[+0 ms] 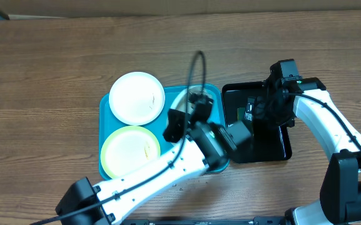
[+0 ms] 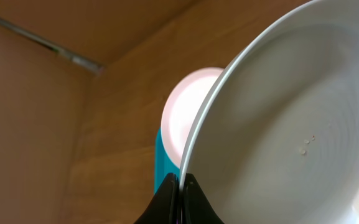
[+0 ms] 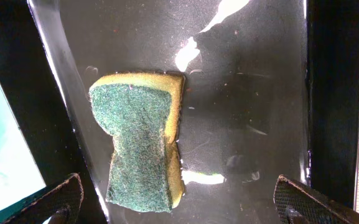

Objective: Clean dirty plates on tray and stack at the side
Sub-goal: 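Lift the cleaned white plate off the teal tray with the left gripper, then carry the white plate left and set it on the table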

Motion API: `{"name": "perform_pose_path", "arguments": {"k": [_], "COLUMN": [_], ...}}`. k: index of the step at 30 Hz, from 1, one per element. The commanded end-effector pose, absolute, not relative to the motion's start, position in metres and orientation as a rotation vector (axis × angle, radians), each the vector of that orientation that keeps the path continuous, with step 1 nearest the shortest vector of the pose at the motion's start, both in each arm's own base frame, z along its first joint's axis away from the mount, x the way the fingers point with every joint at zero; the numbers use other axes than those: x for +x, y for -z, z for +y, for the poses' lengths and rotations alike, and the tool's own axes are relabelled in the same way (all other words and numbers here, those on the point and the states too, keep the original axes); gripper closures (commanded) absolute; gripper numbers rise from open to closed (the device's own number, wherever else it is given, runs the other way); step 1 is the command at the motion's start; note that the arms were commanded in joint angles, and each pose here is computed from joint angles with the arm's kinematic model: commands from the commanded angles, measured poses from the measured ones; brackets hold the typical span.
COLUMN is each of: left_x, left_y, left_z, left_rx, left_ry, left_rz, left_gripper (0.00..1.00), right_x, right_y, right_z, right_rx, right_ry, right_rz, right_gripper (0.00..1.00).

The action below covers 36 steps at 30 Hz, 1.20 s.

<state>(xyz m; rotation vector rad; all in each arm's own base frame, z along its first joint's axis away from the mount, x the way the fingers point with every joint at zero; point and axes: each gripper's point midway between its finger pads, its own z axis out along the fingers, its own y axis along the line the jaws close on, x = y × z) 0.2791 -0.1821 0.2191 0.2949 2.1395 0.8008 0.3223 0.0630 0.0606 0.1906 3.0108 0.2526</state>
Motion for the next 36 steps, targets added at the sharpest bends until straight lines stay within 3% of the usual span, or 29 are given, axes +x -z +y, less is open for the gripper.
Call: {"name": "perform_pose_path", "arguments": {"k": [1,22,29,36], "left_x": [0.277,0.265,0.270,0.307], "left_y": [-0.247,-0.274,-0.246,-0.202], "left_z": [-0.196,-0.213,-0.205,-0.152], "left_rx": [0.206,0.405,0.332,0.085], "left_ry": [-0.733,-0.853,-0.771,-0.702], "left_rz": [1.996,1.808,1.989,2.335], "left_gripper": [0.96,0.95,0.96,0.95], "right_x": [0.330,0.330,0.330,0.330], "right_y": [-0.070,-0.070,-0.070,-0.070], "right_z": [0.061,0.061,0.061,0.061], "right_rx": [0.193,0.193,0.193,0.193], "right_ry": [-0.244,-0.244,-0.244,-0.244], "right_rz": [2.974,2.974,2.974,2.974], "right_gripper": [0.00,0.00,0.00,0.00]}}
